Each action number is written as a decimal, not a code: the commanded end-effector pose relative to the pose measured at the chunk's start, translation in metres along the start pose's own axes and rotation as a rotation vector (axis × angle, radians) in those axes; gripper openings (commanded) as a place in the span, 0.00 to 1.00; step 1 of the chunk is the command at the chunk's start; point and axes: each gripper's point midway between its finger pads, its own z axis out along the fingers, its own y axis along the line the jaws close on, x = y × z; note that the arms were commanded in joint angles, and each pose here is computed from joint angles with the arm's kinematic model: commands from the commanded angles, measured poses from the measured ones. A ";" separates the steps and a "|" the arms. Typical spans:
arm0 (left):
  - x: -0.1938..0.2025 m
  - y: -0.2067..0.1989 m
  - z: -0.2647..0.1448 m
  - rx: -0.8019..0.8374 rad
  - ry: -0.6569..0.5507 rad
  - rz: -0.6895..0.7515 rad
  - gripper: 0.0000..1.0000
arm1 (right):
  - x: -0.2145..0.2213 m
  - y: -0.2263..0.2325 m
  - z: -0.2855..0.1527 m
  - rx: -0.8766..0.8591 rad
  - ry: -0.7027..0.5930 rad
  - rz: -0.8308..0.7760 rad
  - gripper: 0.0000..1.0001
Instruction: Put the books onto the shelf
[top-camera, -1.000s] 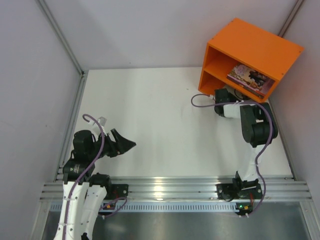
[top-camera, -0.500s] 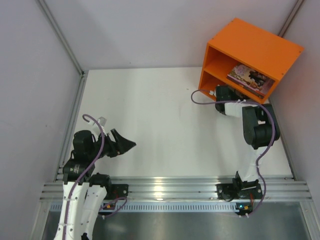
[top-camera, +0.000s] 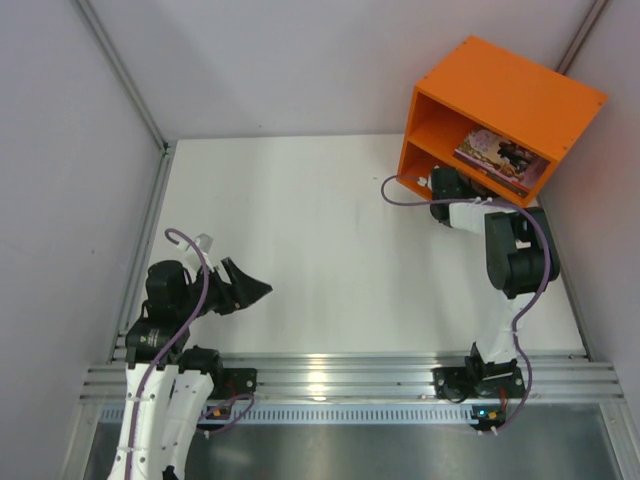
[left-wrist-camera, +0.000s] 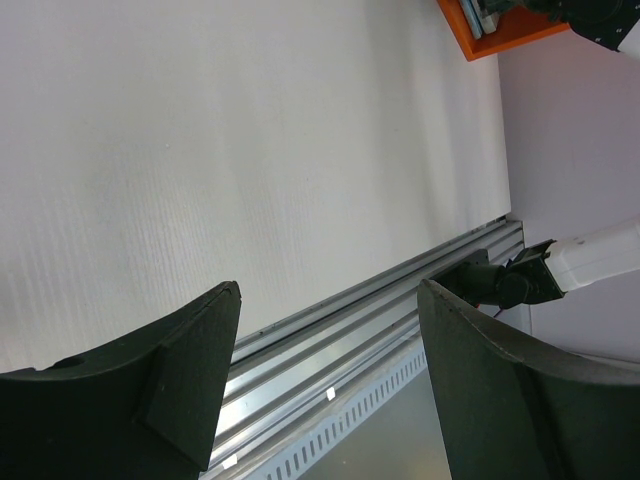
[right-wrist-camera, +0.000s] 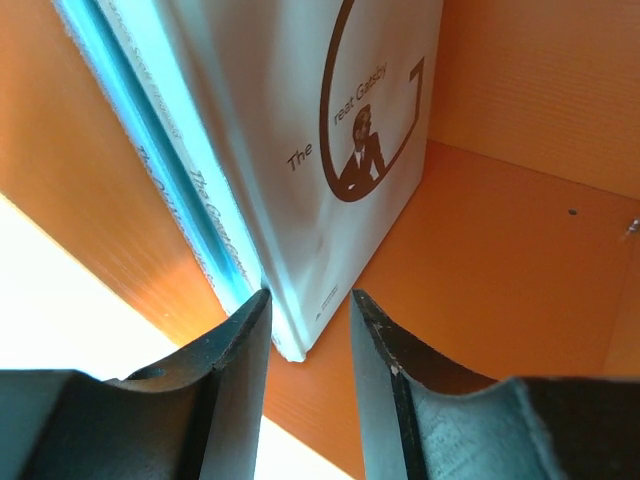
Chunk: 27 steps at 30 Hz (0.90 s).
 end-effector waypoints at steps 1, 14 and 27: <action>-0.006 -0.005 0.000 0.024 -0.029 0.030 0.77 | -0.023 -0.023 -0.004 0.037 -0.055 0.081 0.37; -0.007 -0.006 0.000 0.026 -0.029 0.029 0.77 | -0.027 -0.018 -0.007 0.007 -0.066 0.079 0.37; -0.043 -0.040 -0.013 0.071 -0.114 0.059 0.78 | -0.133 -0.035 -0.148 -0.040 -0.471 0.376 0.43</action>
